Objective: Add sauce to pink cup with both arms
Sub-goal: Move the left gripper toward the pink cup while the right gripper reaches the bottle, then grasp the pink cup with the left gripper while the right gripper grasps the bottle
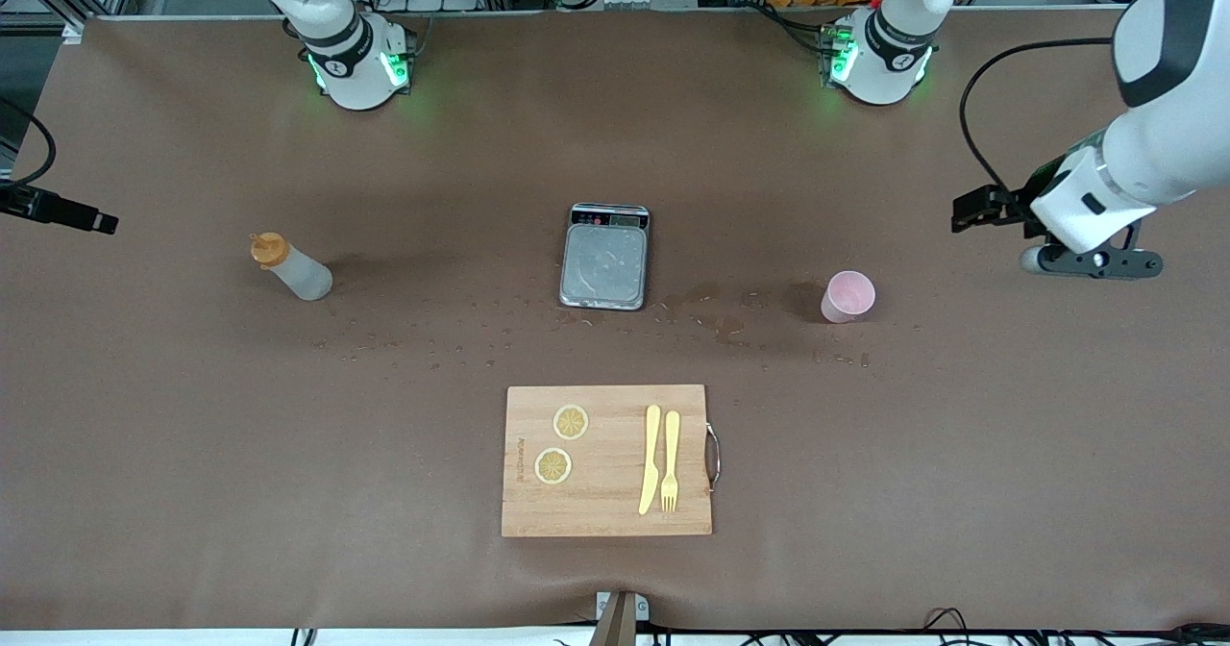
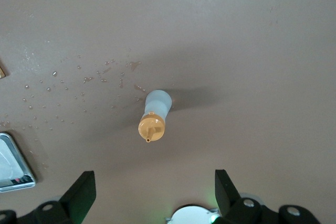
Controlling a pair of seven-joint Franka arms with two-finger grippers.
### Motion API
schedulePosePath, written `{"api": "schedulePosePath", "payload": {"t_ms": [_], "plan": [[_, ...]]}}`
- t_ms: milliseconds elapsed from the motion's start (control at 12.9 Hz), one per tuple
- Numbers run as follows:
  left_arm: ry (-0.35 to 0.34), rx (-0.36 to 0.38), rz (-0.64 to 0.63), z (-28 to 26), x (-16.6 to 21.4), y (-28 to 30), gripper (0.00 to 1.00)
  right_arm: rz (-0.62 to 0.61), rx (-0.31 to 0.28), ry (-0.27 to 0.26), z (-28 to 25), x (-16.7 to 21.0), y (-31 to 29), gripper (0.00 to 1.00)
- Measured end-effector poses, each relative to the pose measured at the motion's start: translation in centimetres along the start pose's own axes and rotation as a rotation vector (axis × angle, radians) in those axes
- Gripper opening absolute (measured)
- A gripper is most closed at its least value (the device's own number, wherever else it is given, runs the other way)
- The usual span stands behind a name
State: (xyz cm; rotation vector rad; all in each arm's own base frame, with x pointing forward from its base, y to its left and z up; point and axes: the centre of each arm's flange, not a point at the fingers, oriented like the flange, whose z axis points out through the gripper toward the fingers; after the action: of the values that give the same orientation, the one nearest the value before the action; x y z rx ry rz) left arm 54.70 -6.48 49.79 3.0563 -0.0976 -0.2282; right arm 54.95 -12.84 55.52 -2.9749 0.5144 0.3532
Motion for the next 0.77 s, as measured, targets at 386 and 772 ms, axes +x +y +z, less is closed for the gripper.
{"api": "schedulePosePath", "payload": {"t_ms": [386, 772], "plan": [[-0.008, -0.112, -0.069, 8.7, 2.8, -0.5, 1.0, 0.153, 0.127, -0.129, 4.6, 2.8, 5.2, 1.0], [-0.021, -0.152, -0.152, 16.6, 6.3, -1.7, 1.0, 0.362, 0.172, -0.234, 8.6, 4.8, 6.9, 1.0]]}}
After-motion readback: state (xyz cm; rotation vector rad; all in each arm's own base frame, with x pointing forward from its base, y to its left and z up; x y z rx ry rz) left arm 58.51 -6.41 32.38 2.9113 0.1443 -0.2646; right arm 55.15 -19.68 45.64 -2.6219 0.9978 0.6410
